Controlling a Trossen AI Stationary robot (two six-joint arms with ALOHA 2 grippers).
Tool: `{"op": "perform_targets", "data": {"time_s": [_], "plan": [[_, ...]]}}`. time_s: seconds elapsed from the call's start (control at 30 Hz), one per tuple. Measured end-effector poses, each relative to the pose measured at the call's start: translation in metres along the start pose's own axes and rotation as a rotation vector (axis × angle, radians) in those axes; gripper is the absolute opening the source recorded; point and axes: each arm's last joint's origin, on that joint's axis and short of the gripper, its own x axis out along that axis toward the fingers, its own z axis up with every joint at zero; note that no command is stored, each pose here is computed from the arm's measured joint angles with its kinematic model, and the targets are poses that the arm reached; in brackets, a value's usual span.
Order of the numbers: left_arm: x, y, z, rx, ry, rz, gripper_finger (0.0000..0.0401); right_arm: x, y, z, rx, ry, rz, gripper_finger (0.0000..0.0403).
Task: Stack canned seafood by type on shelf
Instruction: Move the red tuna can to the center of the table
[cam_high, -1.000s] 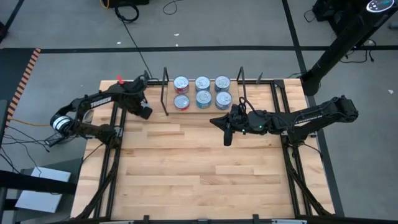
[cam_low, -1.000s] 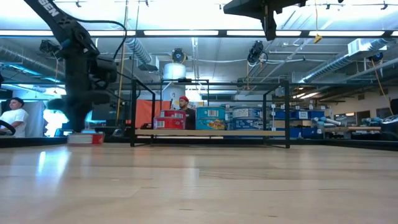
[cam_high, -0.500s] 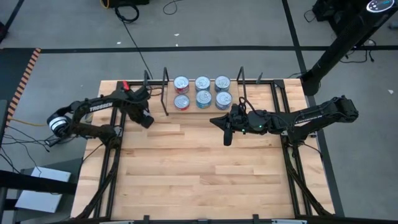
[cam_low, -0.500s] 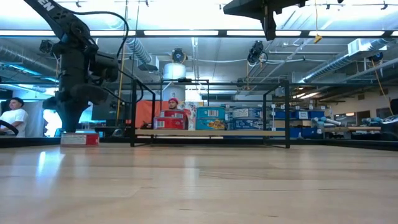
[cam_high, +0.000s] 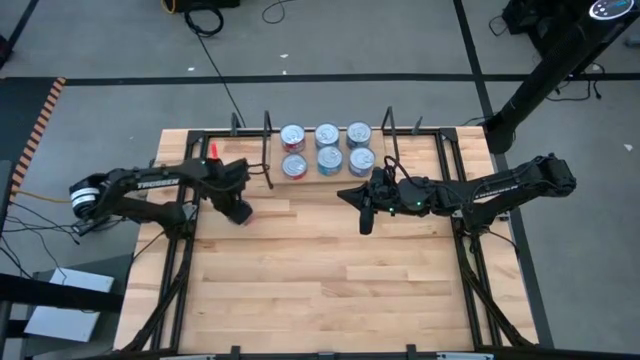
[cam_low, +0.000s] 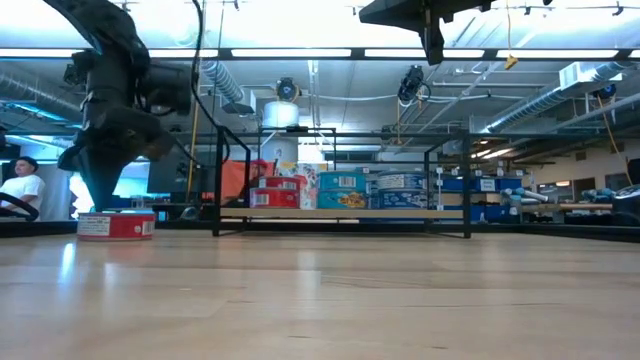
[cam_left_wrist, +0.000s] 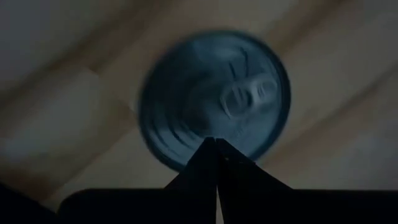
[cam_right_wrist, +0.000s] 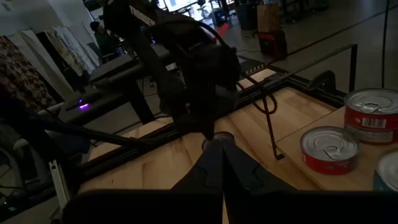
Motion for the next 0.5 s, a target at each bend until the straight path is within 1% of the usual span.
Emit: {"op": "perform_targets", "data": {"time_s": [0.1, 0.17, 0.33, 0.43, 0.5], "plan": [[-0.007, -0.004, -0.005, -0.028, -0.111, 0.081, 0.0000, 0.000, 0.001, 0.000, -0.001, 0.001, 0.005, 0.0003], [-0.007, -0.006, -0.008, -0.031, -0.160, 0.108, 0.0000, -0.001, 0.002, -0.001, -0.001, 0.003, 0.008, 0.0003], [0.009, -0.010, -0.016, -0.018, -0.179, 0.090, 0.0000, -0.001, 0.003, -0.001, -0.002, 0.005, 0.013, 0.0003], [0.019, -0.012, -0.020, -0.057, -0.199, 0.068, 0.0000, -0.001, 0.004, -0.001, -0.002, 0.005, 0.014, 0.0003], [0.021, -0.014, -0.024, -0.071, -0.194, 0.075, 0.0000, -0.001, 0.004, -0.002, -0.002, 0.005, 0.014, 0.0003]]}}
